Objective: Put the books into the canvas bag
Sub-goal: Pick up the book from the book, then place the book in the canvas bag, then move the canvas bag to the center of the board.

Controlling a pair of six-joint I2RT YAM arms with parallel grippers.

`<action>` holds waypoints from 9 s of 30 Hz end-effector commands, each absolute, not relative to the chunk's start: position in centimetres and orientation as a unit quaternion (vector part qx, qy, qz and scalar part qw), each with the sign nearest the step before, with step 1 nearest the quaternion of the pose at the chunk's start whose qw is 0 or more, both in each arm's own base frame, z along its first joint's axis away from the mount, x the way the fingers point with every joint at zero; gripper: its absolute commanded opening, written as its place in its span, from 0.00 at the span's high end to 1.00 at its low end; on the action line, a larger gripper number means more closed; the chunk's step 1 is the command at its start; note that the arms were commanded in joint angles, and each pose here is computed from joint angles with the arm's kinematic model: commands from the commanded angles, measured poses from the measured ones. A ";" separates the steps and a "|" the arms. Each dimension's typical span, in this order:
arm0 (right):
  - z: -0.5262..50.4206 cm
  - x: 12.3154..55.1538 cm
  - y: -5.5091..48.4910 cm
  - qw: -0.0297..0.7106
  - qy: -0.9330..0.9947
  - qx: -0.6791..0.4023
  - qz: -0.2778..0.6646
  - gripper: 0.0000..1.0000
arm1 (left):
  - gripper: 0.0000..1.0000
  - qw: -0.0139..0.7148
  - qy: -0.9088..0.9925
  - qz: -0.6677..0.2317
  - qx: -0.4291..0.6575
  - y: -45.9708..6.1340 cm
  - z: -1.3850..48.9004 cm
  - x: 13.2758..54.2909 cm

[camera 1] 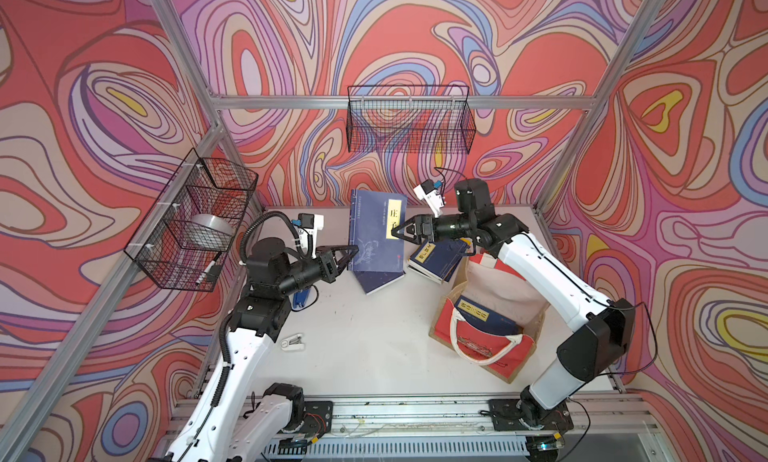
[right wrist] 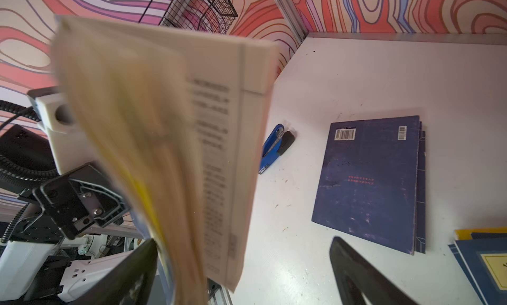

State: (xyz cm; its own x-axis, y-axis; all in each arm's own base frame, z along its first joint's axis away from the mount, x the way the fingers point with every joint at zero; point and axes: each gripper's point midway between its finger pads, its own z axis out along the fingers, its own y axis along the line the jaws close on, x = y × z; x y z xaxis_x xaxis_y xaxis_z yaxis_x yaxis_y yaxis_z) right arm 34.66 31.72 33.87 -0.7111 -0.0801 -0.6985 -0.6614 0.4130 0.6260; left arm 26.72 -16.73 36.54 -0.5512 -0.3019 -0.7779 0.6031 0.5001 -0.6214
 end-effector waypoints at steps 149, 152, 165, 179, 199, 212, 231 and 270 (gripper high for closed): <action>35.0 14.5 2.6 0.345 0.931 0.093 0.075 0.02 | 1.00 0.212 0.872 -0.394 0.197 -52.2 24.0 23.5; 33.9 14.3 2.8 0.331 0.936 0.093 0.077 0.02 | 0.97 0.208 0.878 -0.385 0.195 -52.1 23.4 23.6; 31.6 14.4 1.3 0.324 0.937 0.125 0.034 0.01 | 0.50 0.261 0.866 -0.364 0.222 -48.9 27.8 25.3; 30.4 14.8 -0.6 0.314 0.937 0.152 -0.029 0.02 | 0.48 0.268 0.888 -0.195 0.319 -40.6 29.4 25.3; 29.5 15.7 -0.3 0.317 0.937 0.141 -0.033 0.01 | 1.00 0.225 0.906 -0.037 0.355 -38.5 23.1 26.5; 28.4 20.6 2.9 0.325 0.941 0.092 -0.004 0.02 | 1.00 0.216 0.920 0.025 0.326 -30.7 22.8 25.3; 28.1 25.8 7.8 0.351 0.934 0.021 0.067 0.02 | 1.00 0.247 0.937 -0.071 0.236 -25.7 25.3 28.5; 18.9 32.8 25.3 0.255 0.904 -0.164 0.302 0.02 | 1.00 0.290 0.951 0.102 -0.035 -4.7 26.4 24.8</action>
State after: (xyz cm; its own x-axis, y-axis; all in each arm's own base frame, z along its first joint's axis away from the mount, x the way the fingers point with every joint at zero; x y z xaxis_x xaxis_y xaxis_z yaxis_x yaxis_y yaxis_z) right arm 33.49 21.86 19.83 -0.8295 -0.0875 -0.5517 -0.3789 0.8137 0.4407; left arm 24.20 -6.38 24.77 -0.8725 0.0263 -0.4879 -0.0469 0.9894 0.1372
